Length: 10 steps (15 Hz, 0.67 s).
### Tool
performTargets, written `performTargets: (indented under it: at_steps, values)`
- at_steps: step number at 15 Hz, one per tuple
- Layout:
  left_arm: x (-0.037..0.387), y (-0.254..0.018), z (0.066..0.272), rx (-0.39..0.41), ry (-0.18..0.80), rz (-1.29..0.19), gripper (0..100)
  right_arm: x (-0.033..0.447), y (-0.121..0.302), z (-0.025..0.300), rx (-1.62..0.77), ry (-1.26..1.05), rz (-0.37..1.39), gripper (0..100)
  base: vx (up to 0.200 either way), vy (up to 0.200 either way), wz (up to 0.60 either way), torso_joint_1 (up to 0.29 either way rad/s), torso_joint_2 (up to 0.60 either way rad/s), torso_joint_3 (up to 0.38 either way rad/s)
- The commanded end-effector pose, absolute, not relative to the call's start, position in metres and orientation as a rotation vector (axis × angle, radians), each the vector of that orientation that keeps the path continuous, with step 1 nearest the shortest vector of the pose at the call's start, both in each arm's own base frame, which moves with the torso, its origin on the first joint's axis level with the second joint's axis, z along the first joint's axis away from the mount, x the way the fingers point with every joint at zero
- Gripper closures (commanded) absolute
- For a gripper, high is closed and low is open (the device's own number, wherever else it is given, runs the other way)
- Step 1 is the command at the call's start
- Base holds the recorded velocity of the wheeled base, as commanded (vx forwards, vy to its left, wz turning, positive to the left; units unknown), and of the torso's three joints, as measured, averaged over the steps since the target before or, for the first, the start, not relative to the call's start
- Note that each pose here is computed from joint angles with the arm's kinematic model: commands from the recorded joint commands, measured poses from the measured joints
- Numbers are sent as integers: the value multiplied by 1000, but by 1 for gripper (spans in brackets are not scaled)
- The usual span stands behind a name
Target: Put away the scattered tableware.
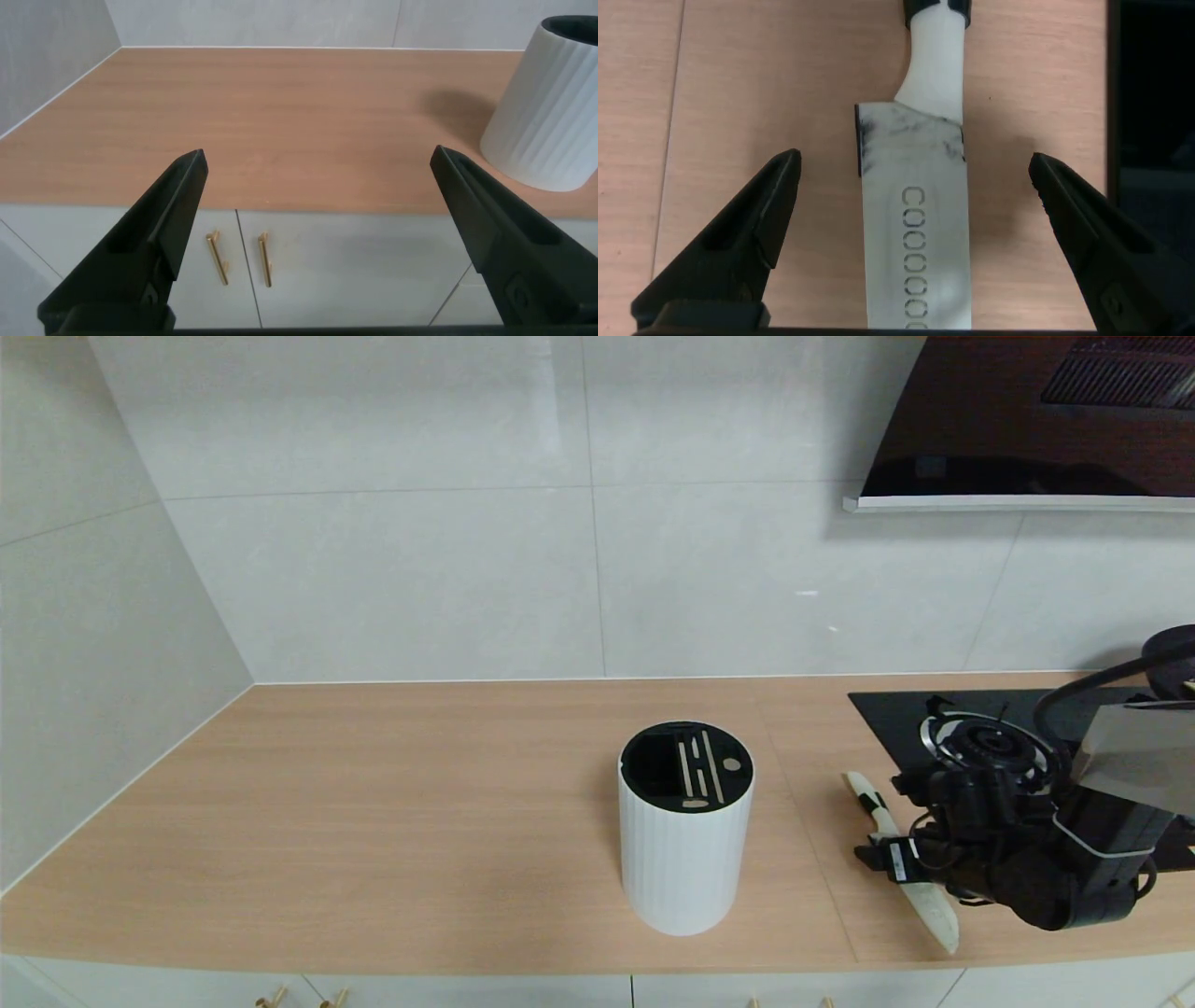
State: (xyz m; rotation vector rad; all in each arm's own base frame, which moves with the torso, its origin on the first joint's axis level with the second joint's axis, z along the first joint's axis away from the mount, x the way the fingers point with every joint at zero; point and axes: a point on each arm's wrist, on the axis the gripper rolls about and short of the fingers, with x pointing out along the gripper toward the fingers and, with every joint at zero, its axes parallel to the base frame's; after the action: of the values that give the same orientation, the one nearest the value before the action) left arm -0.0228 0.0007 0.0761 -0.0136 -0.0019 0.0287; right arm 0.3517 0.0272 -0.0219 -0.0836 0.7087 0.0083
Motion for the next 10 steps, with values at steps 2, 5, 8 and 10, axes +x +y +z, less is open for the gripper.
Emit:
performTargets:
  at_steps: [2,5,8,10]
  values:
    - [-23,1,76,-14,-2,29,0,355,28,-24,-84,706,8,0,0,0,0,0,0,0]
    - [-23,1,76,-14,-2,29,0,355,28,-26,-85,711,8,0,0,0,0,0,0,0]
    - [-23,1,76,-14,-2,29,0,355,28,-29,-87,719,8,100,0,0,0,0,0,0]
    - [-23,1,76,-14,-2,29,0,355,28,-30,-87,722,8,100,0,0,0,0,0,0]
